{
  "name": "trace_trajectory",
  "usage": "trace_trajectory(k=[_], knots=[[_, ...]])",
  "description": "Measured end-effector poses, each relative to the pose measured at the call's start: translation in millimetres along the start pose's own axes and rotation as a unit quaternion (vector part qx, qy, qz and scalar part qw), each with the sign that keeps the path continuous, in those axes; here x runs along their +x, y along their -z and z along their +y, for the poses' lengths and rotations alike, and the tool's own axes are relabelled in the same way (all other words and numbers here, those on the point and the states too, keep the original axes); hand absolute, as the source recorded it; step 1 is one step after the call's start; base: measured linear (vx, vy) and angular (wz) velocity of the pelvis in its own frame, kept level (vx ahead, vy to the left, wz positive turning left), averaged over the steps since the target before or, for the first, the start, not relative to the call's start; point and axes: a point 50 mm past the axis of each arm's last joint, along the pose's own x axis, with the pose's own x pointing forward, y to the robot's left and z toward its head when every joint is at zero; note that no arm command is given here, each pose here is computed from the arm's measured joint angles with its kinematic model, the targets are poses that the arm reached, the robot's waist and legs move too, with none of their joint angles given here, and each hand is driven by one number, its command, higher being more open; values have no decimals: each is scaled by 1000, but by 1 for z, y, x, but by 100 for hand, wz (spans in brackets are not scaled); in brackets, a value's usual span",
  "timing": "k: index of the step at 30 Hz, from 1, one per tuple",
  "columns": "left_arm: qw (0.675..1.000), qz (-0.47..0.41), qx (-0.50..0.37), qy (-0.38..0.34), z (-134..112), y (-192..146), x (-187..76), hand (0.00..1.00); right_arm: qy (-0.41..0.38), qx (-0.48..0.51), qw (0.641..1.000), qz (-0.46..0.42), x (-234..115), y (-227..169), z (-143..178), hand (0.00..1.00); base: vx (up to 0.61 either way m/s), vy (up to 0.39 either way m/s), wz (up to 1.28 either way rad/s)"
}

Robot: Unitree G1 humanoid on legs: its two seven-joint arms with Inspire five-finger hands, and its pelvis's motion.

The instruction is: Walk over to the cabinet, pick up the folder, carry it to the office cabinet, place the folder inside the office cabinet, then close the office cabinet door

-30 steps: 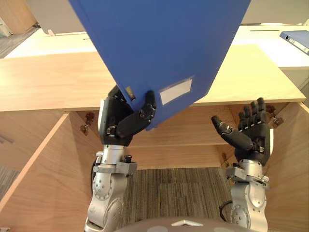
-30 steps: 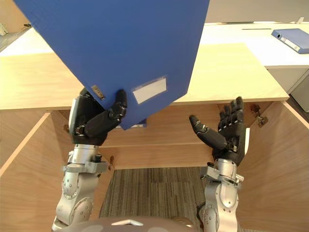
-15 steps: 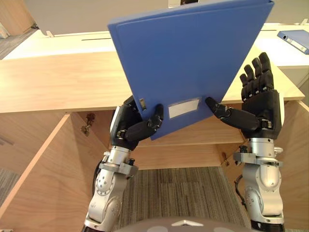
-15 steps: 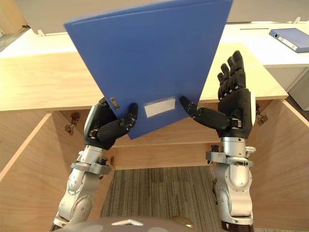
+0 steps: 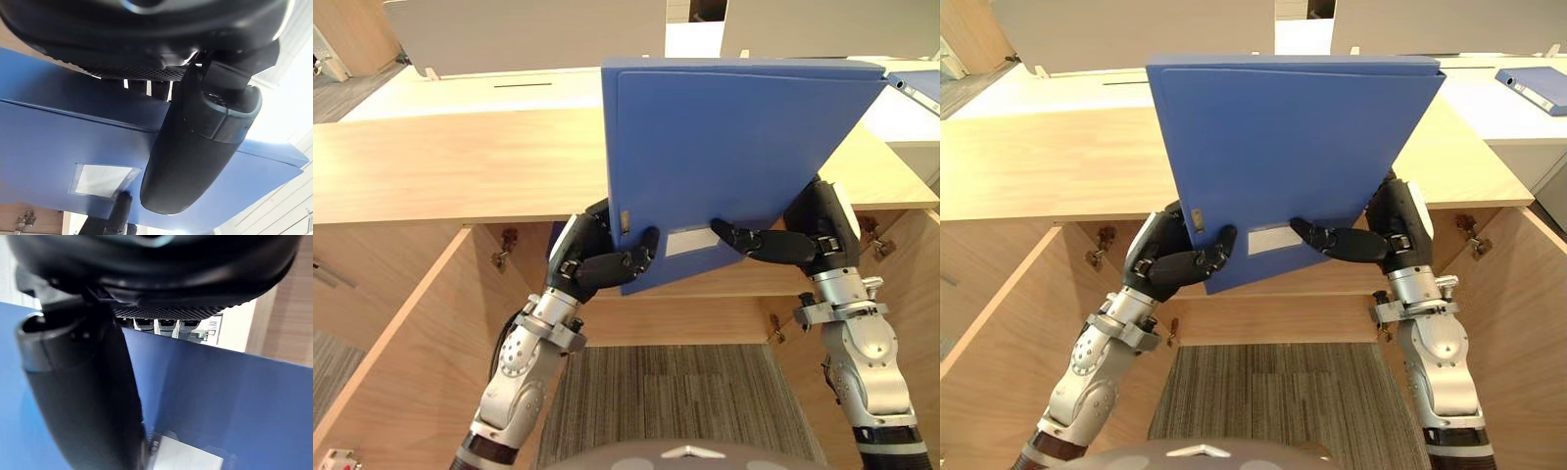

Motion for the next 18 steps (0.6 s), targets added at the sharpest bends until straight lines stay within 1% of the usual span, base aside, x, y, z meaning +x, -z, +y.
trace_trajectory(k=[8, 9, 11, 13, 15, 18], knots=[[1000, -6, 26, -14, 13, -7, 2, 0, -22, 19, 999, 26, 2, 10, 1, 0, -59, 7, 4], [999, -5, 28, -17, 14, -6, 2, 100, -23, 19, 999, 25, 2, 10, 1, 0, -53, 5, 3], [999, -3, 39, -29, 16, -4, 3, 100, -25, 22, 999, 25, 3, 11, 2, 0, -47, 4, 4], [997, 1, 51, -61, 21, 0, 2, 100, -45, 41, 998, 22, 3, 13, 14, 0, -61, 0, 1], [996, 10, 56, -67, 22, 5, 1, 100, -49, 57, 997, 17, 4, 14, 23, 0, -60, -10, 4], [995, 11, 71, -73, 20, 7, 3, 100, -36, 53, 998, 17, 6, 16, 25, 0, -60, -8, 12]])
